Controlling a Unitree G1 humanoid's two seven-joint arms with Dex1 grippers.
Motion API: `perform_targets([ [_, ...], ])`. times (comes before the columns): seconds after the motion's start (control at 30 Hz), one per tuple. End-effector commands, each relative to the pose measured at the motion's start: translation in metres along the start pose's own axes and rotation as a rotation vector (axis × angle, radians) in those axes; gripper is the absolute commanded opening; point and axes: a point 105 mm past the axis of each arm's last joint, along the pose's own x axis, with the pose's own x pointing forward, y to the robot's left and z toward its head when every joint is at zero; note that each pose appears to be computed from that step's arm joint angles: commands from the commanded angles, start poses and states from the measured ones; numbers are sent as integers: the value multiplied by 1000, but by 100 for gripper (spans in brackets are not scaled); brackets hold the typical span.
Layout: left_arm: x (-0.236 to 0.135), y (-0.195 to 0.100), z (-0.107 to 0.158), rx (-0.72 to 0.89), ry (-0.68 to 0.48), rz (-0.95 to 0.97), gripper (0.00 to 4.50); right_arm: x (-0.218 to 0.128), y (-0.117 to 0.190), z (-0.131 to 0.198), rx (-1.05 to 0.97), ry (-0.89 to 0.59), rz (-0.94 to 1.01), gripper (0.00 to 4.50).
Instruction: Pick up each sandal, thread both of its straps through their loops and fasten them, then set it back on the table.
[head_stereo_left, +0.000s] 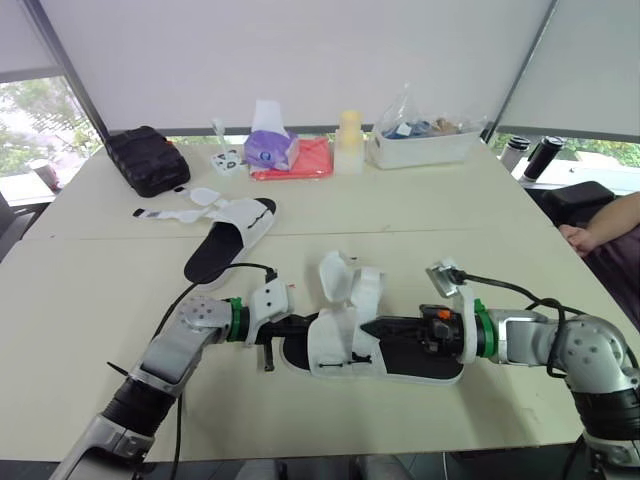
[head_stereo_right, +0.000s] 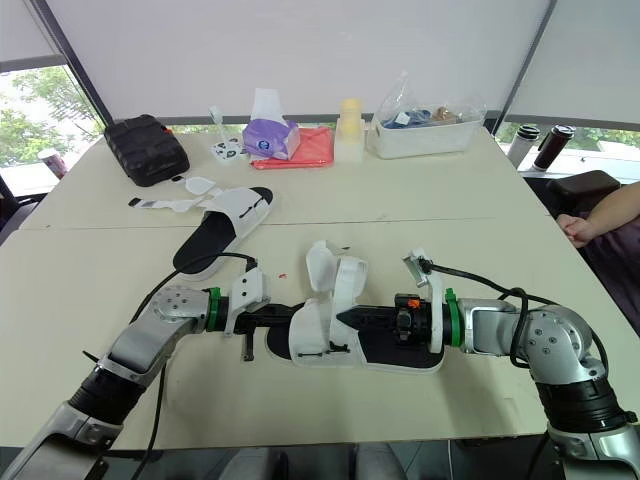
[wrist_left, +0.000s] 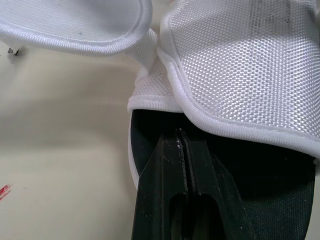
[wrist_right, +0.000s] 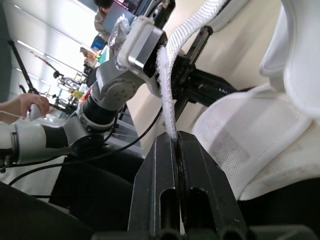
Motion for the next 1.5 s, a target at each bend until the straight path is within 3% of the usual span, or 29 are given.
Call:
perform_targets([
  [0.03,3,-6,-7,-15,24,-11,0,-1,-1,-5,-10,17,-23,6],
  [0.27,3,-4,-7,-9,26,-10,0,0,-24,-1,-140,38,-166,6],
  [0.67,3,-3,-7,-8,25,-6,0,5,6,-12,-323,129,-4,6],
  [0.93,4,-4,-6,-12,19,-2,0,8,-1,-26,-397,235,-34,6],
  [1.13,5,-5,-7,-16,17,1,0,8,-2,-28,-388,224,-37,6],
  [1.23,4,-5,-7,-18,18,2,0,3,3,-22,-377,184,-29,84],
  [1.4,2,-5,-8,-19,20,8,0,-24,5,4,-391,56,-137,335],
  [1.5,2,-6,-7,-19,19,6,0,-44,7,6,-367,49,-194,335],
])
